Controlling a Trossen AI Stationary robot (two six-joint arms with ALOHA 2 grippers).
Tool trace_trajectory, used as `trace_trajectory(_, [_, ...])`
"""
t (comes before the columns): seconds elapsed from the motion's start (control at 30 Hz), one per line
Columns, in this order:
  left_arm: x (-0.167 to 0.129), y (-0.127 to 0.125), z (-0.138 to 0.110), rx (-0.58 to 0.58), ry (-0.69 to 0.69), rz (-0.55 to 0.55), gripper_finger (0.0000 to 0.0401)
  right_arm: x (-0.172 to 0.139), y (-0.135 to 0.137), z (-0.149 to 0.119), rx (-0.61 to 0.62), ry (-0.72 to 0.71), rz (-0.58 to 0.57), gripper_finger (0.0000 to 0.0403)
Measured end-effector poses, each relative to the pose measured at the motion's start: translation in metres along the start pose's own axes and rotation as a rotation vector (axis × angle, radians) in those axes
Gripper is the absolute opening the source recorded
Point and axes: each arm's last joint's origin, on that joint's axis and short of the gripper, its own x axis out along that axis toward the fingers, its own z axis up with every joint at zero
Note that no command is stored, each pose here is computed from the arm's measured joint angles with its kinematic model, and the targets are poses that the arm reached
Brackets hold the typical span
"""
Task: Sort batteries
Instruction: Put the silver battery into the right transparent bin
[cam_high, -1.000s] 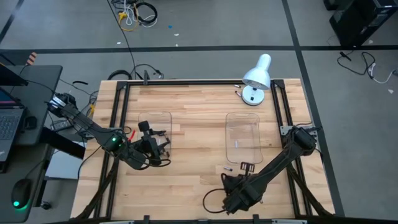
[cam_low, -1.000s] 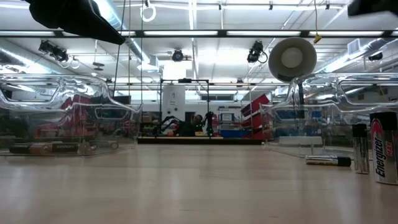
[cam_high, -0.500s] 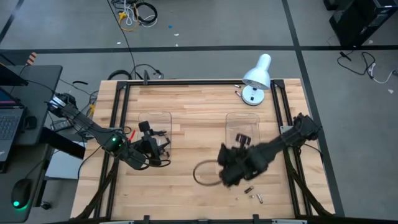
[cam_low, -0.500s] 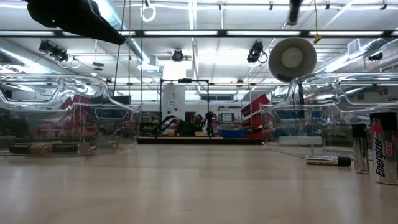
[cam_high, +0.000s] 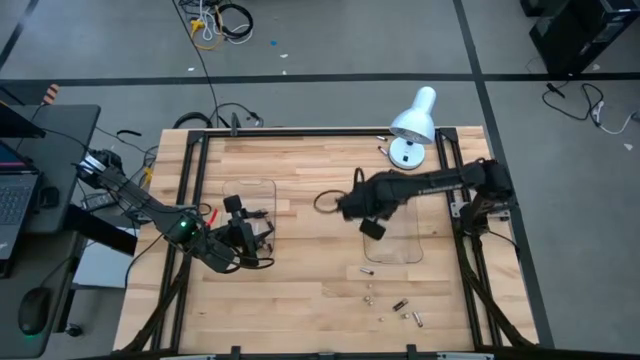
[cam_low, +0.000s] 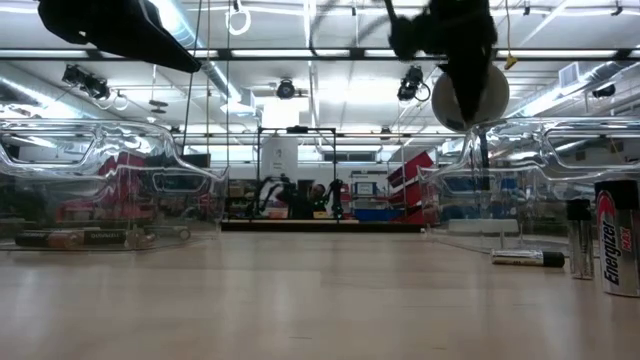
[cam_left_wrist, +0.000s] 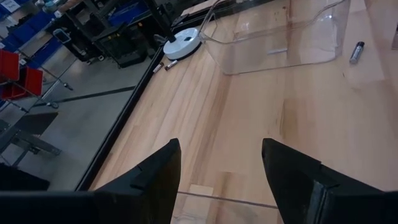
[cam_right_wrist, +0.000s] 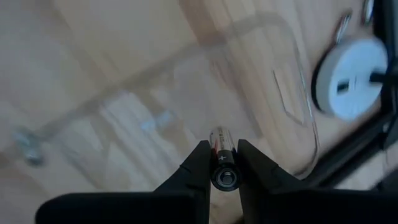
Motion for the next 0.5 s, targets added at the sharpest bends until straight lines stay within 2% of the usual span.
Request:
trace_trajectory(0.1, [0.0, 0.0, 0.0, 0.001, 0.001, -0.005, 0.0223, 0.02, -0.013, 0.001, 0.005, 0.031, 0.047, 0.0048])
trace_trajectory(0.27, [0.0, 0.0, 0.0, 0.001, 0.001, -0.005, 0.0223, 0.049, -0.016, 0.003, -0.007, -0.048, 0.185, 0.0048])
trace_trajectory(0.5, [0.0, 0.0, 0.0, 0.0, 0.001, -0.005, 0.0223, 0.072, -0.014, -0.003, -0.007, -0.06, 0.195, 0.0049])
